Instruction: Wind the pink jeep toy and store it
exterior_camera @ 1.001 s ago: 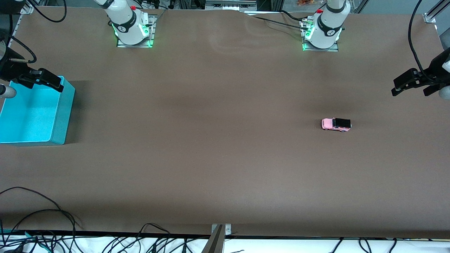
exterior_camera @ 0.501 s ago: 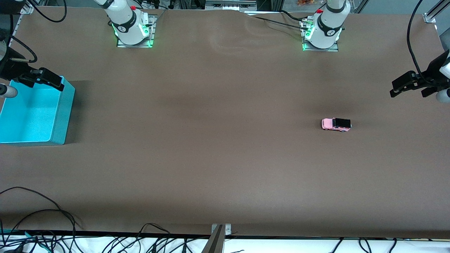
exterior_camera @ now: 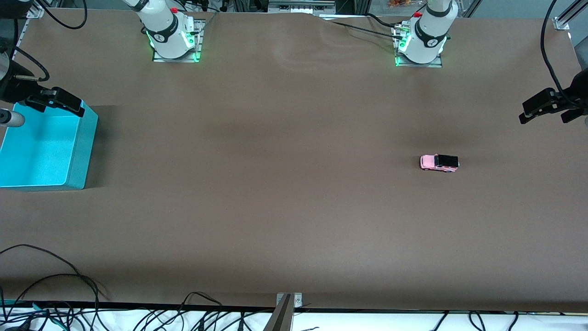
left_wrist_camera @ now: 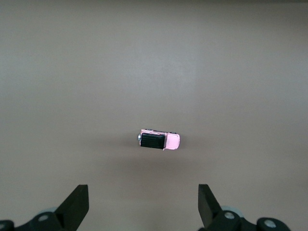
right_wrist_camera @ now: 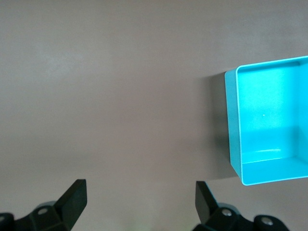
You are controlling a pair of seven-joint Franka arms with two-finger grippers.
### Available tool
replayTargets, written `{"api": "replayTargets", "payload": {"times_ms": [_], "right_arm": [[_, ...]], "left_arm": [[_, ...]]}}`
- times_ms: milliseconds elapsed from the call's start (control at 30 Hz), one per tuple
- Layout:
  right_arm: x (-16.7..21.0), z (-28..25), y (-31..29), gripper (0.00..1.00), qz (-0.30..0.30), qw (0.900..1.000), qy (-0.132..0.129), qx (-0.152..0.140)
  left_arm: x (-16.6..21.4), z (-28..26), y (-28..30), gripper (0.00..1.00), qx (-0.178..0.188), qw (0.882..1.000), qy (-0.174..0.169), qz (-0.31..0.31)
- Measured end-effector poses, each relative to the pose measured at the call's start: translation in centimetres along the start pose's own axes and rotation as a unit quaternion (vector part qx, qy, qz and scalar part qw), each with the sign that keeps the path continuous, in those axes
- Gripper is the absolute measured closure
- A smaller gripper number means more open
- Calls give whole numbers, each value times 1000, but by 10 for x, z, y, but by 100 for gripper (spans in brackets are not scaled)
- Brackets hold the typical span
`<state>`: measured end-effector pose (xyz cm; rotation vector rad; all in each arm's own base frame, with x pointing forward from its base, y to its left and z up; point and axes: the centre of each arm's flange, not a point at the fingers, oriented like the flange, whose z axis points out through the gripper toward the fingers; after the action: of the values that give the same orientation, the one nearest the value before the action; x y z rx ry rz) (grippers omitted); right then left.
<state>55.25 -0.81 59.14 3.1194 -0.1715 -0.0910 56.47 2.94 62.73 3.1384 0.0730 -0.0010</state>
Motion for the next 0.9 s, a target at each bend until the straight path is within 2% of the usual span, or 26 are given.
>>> {"api": "replayTargets", "payload": {"times_ms": [234,901], "right_arm": [[-2,1,3,0,2,1000,-13,-1],[-4,-7,2,0,2,1000,-21,1]], "left_arm": [[0,0,2,0,0,1000,0,2],[1,11,3,0,0,1000,-14,3]]}}
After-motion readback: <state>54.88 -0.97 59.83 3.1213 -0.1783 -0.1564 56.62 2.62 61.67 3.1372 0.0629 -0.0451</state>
